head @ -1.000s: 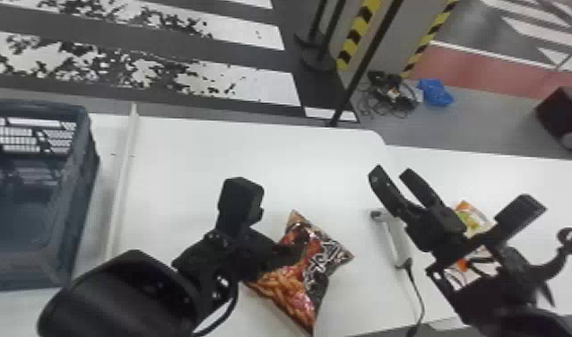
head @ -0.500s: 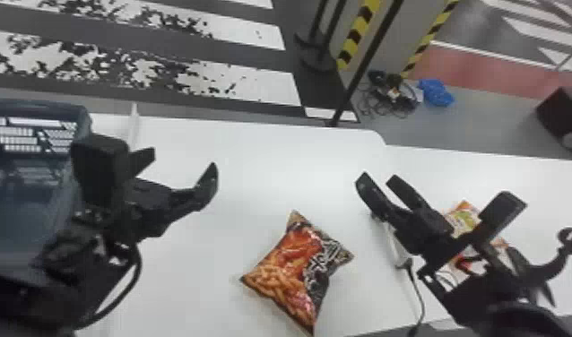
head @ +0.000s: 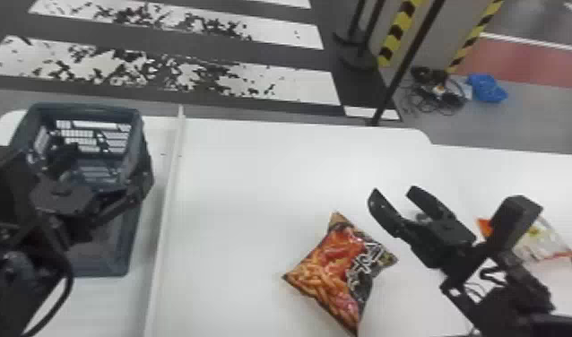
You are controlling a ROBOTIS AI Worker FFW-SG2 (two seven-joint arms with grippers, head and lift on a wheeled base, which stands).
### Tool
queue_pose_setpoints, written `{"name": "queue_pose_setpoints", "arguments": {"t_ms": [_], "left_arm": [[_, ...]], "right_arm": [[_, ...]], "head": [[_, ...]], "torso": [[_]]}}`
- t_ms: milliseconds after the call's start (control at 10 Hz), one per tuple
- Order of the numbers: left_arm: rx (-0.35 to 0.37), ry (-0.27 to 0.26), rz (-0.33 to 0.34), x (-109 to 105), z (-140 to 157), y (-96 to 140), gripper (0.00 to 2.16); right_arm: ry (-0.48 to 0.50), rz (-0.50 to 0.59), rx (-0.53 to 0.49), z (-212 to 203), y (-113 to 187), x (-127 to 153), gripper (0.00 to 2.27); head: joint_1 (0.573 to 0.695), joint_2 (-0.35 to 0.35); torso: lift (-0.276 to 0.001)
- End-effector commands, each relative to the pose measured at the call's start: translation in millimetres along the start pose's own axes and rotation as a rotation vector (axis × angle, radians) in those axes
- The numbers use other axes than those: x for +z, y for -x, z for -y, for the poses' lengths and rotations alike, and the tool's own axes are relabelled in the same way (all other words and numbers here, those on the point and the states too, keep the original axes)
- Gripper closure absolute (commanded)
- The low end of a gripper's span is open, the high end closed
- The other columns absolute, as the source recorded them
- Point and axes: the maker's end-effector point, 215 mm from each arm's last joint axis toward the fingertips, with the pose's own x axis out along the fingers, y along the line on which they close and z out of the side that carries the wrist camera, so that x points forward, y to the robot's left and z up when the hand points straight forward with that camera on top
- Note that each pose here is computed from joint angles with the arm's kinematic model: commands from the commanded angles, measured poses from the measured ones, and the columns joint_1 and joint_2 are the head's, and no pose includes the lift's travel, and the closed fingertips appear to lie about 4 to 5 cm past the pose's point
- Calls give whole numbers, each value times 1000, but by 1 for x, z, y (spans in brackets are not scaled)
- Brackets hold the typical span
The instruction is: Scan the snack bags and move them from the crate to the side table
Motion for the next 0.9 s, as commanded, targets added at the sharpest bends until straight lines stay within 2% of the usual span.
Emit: {"name": "queue_pose_setpoints", "arguments": {"t_ms": [0, 100, 300, 500, 600, 700, 800], "left_arm": [[19, -7, -10, -8, -22, 10, 36], [25, -3, -16, -12, -32, 14, 36], [21, 8, -22, -14, -39, 15, 36], [12, 2, -23, -13, -43, 16, 36], [13, 10, -24, -13, -46, 17, 36], [0, 19, -28, -15, -46, 19, 36], [-6, 22, -32, -17, -45, 20, 36]], "right_arm": [[65, -106, 9, -24, 3, -31, 83], [123, -193, 40, -53, 9, -55, 83], [171, -262, 97, -97, 12, -85, 83], [312, -335, 142, -138, 16, -119, 83], [412, -363, 149, -151, 19, -134, 83], [471, -377, 153, -160, 22, -145, 83], [497, -346, 154, -162, 22, -141, 87]], "head": [[695, -166], [695, -125], [695, -49], [695, 38], [695, 72], [695, 101], [695, 125]], "torso": [[-87], [-87], [-87], [-87], [-87], [-87], [-87]]}}
